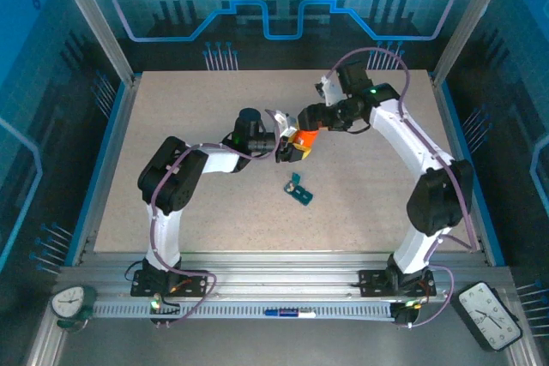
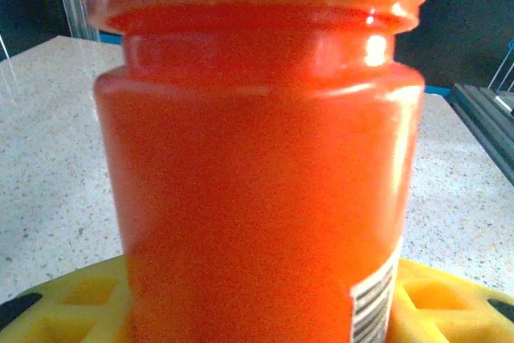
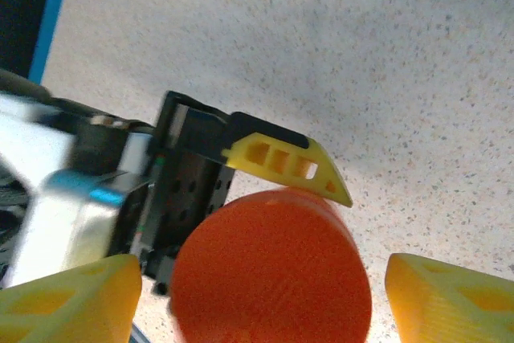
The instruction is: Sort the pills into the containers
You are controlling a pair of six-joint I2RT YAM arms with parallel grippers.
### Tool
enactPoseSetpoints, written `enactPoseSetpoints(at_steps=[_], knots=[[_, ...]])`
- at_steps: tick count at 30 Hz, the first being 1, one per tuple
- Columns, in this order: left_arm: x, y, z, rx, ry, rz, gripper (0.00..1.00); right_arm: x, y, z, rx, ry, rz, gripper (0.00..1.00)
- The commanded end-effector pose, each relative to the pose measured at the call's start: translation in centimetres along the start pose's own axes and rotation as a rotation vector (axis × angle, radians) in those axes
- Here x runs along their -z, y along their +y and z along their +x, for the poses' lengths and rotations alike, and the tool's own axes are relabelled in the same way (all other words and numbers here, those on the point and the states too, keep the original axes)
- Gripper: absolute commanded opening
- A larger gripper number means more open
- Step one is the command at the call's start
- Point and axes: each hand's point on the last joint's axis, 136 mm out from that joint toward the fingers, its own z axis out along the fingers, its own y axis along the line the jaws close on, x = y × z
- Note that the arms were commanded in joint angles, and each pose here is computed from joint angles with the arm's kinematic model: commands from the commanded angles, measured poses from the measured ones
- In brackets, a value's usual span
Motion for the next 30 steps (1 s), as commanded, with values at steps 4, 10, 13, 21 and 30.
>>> enactPoseSetpoints(at_steps=[4,10,13,21,30], knots=[[0.4,-0.7,-4.4,-0.096,-0.095,0.042,0.0,5.9,2.7,-0.8,0.049,-0.169,-0.114,0.85],[0.8,-1.3,-6.2,-0.025,-0.164,0.126,0.0,7.6,1.4,-2.8,0.173,-0.316,-0.074,0.84],[0.8,-1.7,-7.3,0.004,-0.187,0.171,0.0,7.6,1.1,-3.7,0.242,-0.366,-0.065,0.84],[0.8,-2.1,-7.8,0.044,-0.193,0.222,0.0,6.6,2.3,-4.5,0.305,-0.354,-0.132,0.86],[0.7,-2.2,-7.7,0.06,-0.187,0.239,0.0,5.3,3.3,-4.4,0.323,-0.317,-0.149,0.86]])
